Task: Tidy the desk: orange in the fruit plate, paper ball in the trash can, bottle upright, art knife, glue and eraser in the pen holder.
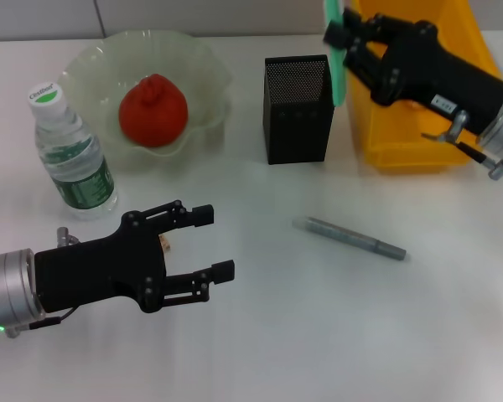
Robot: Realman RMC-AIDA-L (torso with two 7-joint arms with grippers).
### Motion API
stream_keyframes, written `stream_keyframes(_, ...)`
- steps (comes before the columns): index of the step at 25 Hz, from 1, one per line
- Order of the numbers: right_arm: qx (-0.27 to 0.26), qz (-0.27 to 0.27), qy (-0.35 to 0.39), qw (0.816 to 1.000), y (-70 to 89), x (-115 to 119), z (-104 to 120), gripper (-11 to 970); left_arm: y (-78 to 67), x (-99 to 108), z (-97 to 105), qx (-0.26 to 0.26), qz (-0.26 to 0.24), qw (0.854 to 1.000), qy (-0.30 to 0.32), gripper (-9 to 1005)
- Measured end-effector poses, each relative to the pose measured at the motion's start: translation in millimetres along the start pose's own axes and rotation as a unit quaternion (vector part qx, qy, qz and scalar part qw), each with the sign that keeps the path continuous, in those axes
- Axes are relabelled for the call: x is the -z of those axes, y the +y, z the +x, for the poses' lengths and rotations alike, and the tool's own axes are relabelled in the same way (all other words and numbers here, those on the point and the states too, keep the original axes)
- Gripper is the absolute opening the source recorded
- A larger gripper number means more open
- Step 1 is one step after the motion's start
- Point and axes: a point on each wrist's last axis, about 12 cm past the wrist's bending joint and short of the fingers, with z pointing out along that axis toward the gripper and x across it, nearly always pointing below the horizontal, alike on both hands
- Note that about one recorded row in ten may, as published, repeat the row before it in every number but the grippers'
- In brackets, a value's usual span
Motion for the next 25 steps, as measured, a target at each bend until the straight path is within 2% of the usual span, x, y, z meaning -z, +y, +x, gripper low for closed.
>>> stream_keyframes(5, -0.016, 0.032, -0.001, 0.999, -8.4, -10, 1, 241, -0.7, -1, 1, -0.001, 0.003, 1.000, 0.002, 751)
stream_keyframes(14, -0.025, 0.070, 0.051, 0.996, -21.6, -42, 9, 258, -6.4, -3, 6, -0.007, 0.007, 1.000, -0.004, 749)
stream_keyframes(25, -0.021, 0.091, 0.084, 0.992, -27.8, -54, 14, 279, -7.8, -3, 7, -0.002, 0.008, 1.000, -0.005, 747)
